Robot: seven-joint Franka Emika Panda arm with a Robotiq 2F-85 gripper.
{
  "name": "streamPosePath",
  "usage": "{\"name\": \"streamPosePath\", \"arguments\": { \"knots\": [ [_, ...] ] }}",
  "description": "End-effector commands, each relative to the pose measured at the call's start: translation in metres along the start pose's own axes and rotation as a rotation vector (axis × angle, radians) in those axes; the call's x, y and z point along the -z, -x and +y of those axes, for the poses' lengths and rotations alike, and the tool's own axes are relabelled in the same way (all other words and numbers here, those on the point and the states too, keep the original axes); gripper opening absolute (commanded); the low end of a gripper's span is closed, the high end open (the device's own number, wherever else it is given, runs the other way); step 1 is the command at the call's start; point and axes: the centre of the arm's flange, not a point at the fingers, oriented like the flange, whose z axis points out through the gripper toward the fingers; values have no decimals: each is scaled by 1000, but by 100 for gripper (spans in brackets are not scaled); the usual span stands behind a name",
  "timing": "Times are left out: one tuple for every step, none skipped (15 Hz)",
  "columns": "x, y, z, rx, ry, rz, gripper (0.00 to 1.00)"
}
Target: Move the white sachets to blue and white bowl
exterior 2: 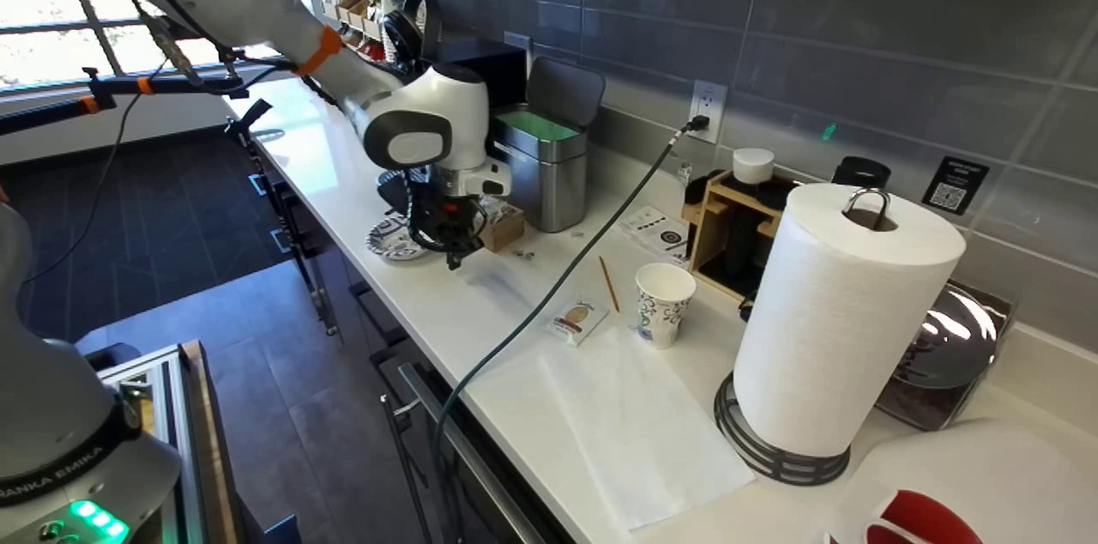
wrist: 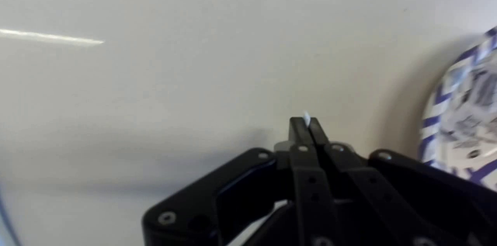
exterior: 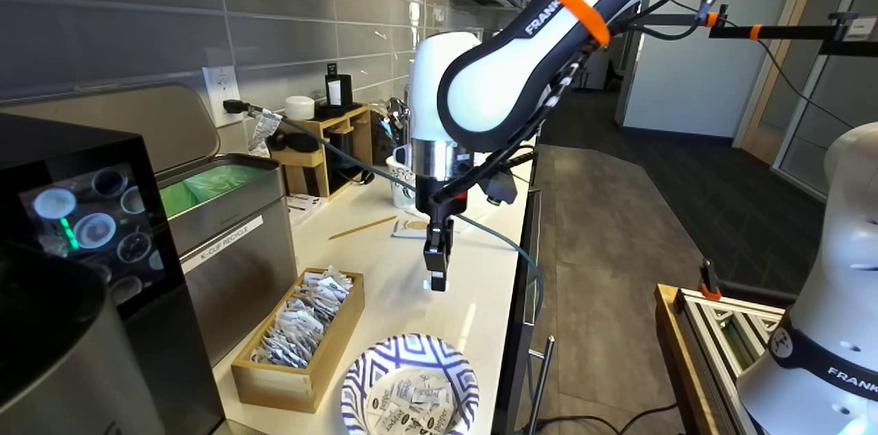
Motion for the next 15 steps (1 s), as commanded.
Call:
{"name": "streamPosePath", "arguments": {
  "knots": [
    [19, 46, -52, 177, -94, -43, 1],
    [19, 50, -64, 228, -117, -59, 1],
    [19, 54, -79, 281, -135, -73, 1],
    [17, 56, -93, 336, -147, -91, 1],
    [14, 58, -106, 385, -156, -111, 1],
    [12, 60, -118, 428, -156, -120, 1],
    [7, 59, -130, 471, -152, -117, 1],
    [2, 55, -141, 501, -142, -112, 1],
    [-5, 52, -151, 532, -132, -109, 1],
    [-9, 50, -159, 559, -118, -91, 1],
    [-13, 45, -166, 578, -108, -70, 1],
    [-16, 41, -172, 595, -101, -51, 1],
    [-18, 37, -176, 608, -93, -27, 1],
    [-20, 32, -180, 618, -78, 0, 1],
    [-22, 27, -182, 624, -67, 25, 1]
  ]
}}
